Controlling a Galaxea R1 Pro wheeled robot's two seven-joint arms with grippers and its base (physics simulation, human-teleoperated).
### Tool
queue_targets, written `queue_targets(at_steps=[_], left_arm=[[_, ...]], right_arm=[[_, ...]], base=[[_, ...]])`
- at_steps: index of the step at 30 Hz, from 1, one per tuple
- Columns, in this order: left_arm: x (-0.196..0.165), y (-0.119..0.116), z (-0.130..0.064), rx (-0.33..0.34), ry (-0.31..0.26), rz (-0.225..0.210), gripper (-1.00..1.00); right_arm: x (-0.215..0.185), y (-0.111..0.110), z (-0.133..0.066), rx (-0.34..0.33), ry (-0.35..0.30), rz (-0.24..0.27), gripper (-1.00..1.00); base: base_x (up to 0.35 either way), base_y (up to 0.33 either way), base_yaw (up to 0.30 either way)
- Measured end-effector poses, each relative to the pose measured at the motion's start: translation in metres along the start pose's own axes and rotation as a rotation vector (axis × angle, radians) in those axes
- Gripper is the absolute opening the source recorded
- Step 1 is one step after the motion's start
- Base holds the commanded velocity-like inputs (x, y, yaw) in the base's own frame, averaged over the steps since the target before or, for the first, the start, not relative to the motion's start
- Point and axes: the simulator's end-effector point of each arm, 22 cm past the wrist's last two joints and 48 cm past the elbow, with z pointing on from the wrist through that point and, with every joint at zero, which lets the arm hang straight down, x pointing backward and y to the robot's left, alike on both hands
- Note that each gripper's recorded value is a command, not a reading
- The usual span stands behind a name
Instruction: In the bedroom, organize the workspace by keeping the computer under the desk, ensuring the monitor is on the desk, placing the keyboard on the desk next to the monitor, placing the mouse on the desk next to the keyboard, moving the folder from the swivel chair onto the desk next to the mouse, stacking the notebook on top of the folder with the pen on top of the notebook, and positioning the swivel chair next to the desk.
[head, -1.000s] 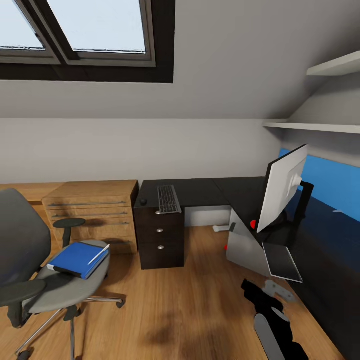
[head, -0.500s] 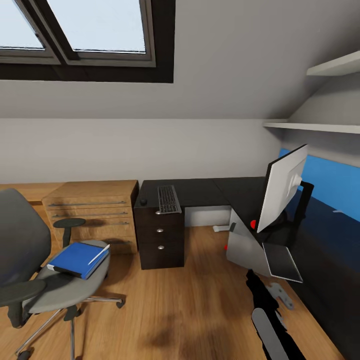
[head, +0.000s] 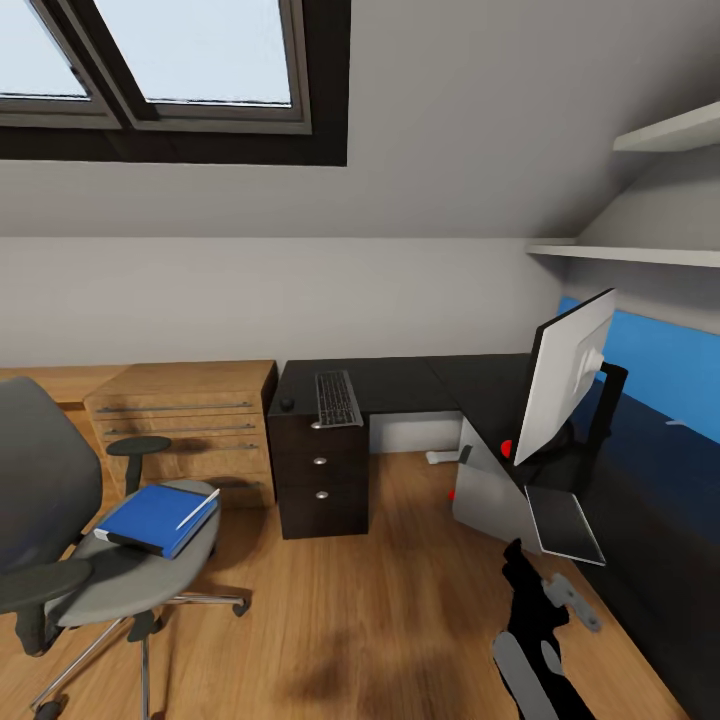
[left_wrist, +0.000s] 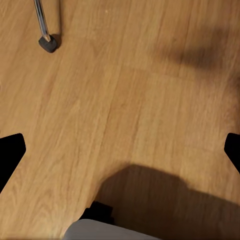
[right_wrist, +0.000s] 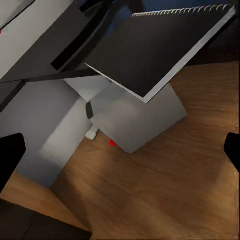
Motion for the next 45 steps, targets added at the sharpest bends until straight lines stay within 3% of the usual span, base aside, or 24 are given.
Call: queue_targets(at_steps=[2,4,9,11,15,16,24,30,31,35,39,45], left_arm=[[0.000,0.000,0.000,0.001,0.001,0.000,1.00],[0.000,-0.001,0.000,0.002,0.001,0.000,1.00],[0.000,-0.001,0.000,0.004,-0.001,0.000,1.00],[0.000,-0.001,0.000,0.005,-0.001,0.000,1.00],[0.000,-0.001,0.000,0.005,-0.001,0.000,1.00],[0.000,-0.001,0.000,0.005,-0.002,0.000,1.00],[-0.004,-0.005,-0.001,0.012,-0.011,-0.001,1.00],[-0.029,-0.019,-0.004,0.040,-0.067,-0.010,1.00],[-0.029,-0.019,-0.004,0.041,-0.068,-0.011,1.00],[-0.030,-0.021,-0.005,0.044,-0.071,-0.010,1.00],[-0.030,-0.021,-0.005,0.044,-0.071,-0.010,1.00],[-0.027,-0.021,-0.001,0.044,-0.071,-0.010,1.00]], right_arm=[[-0.002,-0.022,0.006,0.074,0.018,0.101,1.00],[0.003,-0.034,0.010,0.108,0.062,0.203,1.00],[0.005,-0.039,0.023,0.094,0.148,0.437,1.00],[0.004,-0.041,0.026,0.095,0.161,0.494,1.00],[-0.001,-0.037,0.029,0.068,0.163,0.562,1.00],[-0.006,-0.028,0.030,0.025,0.154,0.581,1.00],[-0.013,-0.025,0.032,0.005,0.137,0.600,1.00],[-0.048,-0.015,0.038,-0.101,0.048,0.650,1.00],[-0.049,-0.015,0.038,-0.101,0.045,0.663,1.00],[-0.048,-0.033,0.042,-0.031,0.049,0.834,1.00],[-0.046,-0.038,0.042,-0.010,0.053,0.885,1.00],[-0.041,-0.042,0.043,-0.003,0.055,0.902,1.00]], base=[[0.000,0.000,0.000],[0.000,0.000,0.000],[0.000,0.000,0.000],[0.000,0.000,0.000],[0.000,0.000,0.000],[0.000,0.000,0.000],[0.000,0.000,0.000],[0.000,0.000,0.000],[0.000,0.000,0.000],[0.000,0.000,0.000],[0.000,0.000,0.000],[0.000,0.000,0.000]])
